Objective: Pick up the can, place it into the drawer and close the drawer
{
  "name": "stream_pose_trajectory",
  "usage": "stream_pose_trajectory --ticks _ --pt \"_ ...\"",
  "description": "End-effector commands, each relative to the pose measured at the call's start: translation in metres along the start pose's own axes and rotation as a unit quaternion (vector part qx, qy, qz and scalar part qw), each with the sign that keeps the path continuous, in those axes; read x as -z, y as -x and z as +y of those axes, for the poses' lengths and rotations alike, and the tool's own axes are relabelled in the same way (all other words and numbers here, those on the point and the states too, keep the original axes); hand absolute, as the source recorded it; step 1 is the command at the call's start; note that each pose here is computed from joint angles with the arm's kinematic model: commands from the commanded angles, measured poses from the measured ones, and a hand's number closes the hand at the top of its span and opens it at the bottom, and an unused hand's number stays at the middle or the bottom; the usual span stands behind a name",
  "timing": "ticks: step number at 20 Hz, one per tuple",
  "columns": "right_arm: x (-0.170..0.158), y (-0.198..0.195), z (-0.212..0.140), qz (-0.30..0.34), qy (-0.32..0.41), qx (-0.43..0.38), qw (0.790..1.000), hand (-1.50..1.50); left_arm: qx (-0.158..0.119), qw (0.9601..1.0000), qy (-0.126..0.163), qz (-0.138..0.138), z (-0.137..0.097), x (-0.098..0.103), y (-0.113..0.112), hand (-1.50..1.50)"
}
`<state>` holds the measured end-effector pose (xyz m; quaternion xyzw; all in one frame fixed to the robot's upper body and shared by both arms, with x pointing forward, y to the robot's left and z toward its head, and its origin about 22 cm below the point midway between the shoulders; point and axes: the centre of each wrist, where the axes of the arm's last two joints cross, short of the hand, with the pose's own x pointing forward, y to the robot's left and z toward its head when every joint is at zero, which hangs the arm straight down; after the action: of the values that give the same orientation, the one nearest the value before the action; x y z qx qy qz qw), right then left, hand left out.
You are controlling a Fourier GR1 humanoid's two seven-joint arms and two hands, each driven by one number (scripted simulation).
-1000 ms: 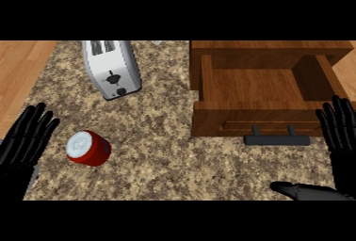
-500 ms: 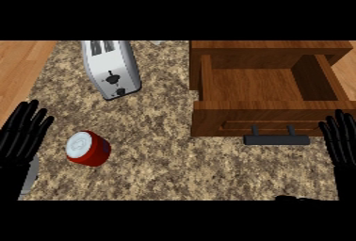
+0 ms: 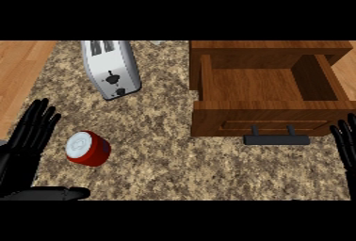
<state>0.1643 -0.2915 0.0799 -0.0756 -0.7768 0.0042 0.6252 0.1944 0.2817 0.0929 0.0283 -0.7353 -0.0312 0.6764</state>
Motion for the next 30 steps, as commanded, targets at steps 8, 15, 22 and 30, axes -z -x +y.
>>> stream_pose_trajectory --ticks 8,15,22,30 --pt "-0.011 0.005 -0.016 0.0 0.005 -0.006 1.0 -1.5 0.005 0.9998 -0.015 0.007 -0.012 0.009 0.042 -1.5" --pt "-0.004 -0.007 -0.007 0.001 -0.002 -0.012 1.0 -1.5 0.014 0.999 -0.036 0.02 0.026 -0.001 0.093 -1.5" --pt "0.011 0.018 0.004 0.001 -0.008 -0.002 1.0 -1.5 -0.001 0.9993 -0.028 0.024 0.028 0.02 0.113 -1.5" --pt "0.007 0.003 -0.014 0.004 0.001 -0.005 1.0 -1.5 0.025 0.9983 -0.04 0.033 0.051 0.004 0.131 -1.5"
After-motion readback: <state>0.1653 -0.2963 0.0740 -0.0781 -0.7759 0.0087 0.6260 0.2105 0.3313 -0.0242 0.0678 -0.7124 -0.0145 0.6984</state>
